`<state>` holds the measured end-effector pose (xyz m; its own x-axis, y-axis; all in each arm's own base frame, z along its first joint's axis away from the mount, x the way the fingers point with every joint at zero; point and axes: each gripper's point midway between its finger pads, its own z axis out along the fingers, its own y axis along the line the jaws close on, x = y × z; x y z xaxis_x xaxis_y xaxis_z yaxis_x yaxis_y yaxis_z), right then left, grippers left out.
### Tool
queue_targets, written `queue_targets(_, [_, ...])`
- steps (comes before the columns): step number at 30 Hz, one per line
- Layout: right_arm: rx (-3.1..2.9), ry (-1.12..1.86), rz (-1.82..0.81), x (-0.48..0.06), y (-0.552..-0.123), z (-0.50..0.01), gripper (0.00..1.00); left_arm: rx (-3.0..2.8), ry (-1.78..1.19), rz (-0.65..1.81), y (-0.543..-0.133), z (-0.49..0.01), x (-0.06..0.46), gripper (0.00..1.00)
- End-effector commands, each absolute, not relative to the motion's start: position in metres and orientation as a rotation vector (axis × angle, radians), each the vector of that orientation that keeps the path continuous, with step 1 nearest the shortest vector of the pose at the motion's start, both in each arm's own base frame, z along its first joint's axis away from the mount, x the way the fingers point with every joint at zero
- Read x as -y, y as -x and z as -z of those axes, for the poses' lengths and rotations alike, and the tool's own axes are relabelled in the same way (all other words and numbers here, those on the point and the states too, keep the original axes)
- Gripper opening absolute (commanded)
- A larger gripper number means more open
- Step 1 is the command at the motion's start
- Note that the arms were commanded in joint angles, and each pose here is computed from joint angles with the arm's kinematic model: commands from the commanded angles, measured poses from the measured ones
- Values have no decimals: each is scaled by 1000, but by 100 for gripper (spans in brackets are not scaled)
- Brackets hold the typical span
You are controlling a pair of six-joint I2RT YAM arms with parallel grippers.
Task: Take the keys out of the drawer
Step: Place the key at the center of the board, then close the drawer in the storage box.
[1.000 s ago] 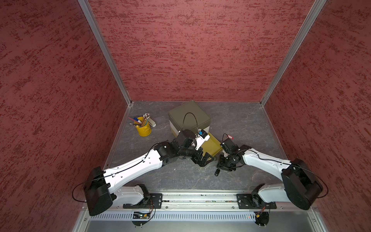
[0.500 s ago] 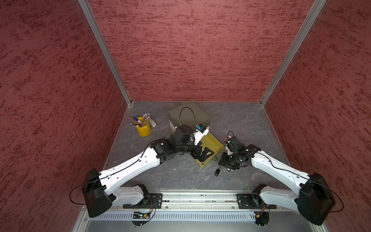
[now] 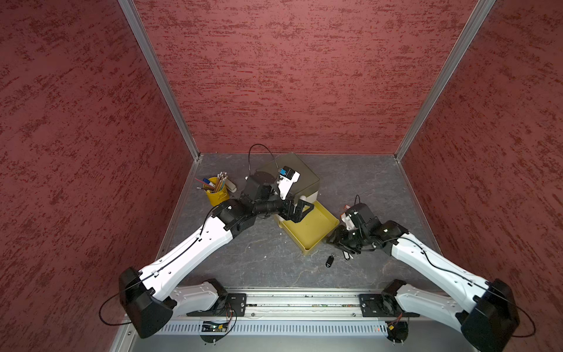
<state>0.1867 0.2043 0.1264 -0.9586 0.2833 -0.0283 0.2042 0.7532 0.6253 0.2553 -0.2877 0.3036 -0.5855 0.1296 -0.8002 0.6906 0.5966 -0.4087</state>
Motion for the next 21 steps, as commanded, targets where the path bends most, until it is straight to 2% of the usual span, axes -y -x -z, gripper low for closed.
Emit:
queue_targets(1, [-2727,-469,-1220,-219,-195,-135,43,-2072,-615,968,-260,-314,282,100])
queue_targets(8, [-2604,-697,-1423,-216,-203,-112,43,-2092,-585,993,-273,-311,281,100])
queue_targets(21, [-2609,-801,-1392,-208,-214,-69,43,-2141,-581,1009,-289,-294,285,100])
